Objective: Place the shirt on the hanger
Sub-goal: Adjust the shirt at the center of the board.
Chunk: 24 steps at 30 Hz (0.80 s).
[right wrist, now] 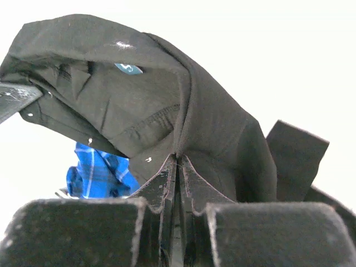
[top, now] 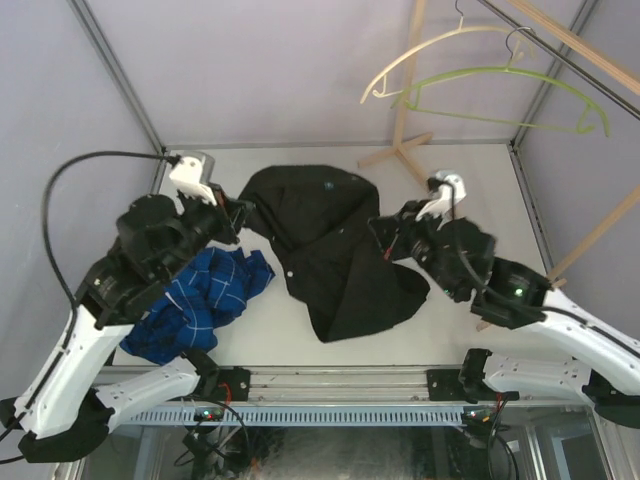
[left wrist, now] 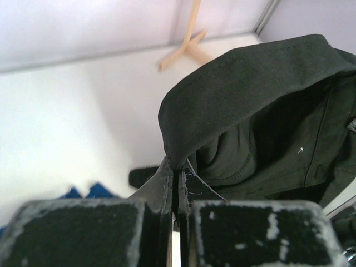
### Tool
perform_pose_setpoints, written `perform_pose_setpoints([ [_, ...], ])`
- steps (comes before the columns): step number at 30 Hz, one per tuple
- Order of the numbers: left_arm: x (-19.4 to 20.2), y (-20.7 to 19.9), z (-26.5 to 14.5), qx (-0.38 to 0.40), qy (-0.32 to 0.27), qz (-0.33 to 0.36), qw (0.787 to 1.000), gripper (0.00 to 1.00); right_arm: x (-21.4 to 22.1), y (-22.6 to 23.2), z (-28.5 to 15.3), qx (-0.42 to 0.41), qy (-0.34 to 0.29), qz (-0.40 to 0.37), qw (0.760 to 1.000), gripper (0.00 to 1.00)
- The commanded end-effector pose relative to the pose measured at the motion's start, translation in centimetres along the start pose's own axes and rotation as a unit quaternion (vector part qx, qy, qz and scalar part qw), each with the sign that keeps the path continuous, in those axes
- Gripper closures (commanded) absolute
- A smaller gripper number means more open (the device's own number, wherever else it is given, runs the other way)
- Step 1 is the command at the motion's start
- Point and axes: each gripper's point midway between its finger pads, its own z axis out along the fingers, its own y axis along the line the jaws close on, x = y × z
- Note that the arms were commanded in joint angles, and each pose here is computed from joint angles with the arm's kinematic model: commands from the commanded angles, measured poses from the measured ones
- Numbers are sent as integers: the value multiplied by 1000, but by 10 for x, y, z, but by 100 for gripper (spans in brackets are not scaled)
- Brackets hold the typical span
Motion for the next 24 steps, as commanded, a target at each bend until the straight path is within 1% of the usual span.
perform_pose_setpoints([
  [1, -83, -26, -24, 52, -93, -5, 994, 100, -85, 10, -26, -11, -83, -59, 995, 100],
  [5, -128, -42, -42, 84, -138, -6, 987, 100, -134, 22, -42, -19, -115, -98, 988, 100],
  [9, -162, -53, -59, 108, -175, -8, 979, 100, -178, 49, -60, -67, -140, -136, 979, 100],
  [11, -174, -57, -65, 117, -186, -8, 975, 100, -193, 62, -67, -97, -140, -156, 973, 100],
  [14, -181, -62, -74, 131, -194, -7, 972, 100, -199, 76, -70, -141, -122, -173, 967, 100],
  [16, -174, -64, -72, 138, -185, -4, 973, 100, -192, 74, -62, -157, -92, -168, 969, 100],
  [18, -154, -65, -64, 145, -160, 0, 976, 100, -170, 62, -46, -160, -38, -150, 975, 100],
  [20, -126, -63, -51, 147, -127, 1, 981, 100, -138, 48, -27, -161, 21, -130, 978, 100],
  [21, -110, -62, -46, 148, -110, 1, 983, 100, -119, 40, -16, -154, 42, -120, 980, 100],
  [22, -92, -60, -39, 146, -90, 0, 985, 100, -105, 33, -14, -150, 48, -108, 982, 100],
  [23, -74, -57, -34, 144, -71, -2, 987, 100, -73, 18, -2, -136, 77, -92, 983, 100],
  [24, -58, -54, -31, 141, -57, -5, 988, 100, -52, 6, 3, -123, 90, -79, 985, 98],
])
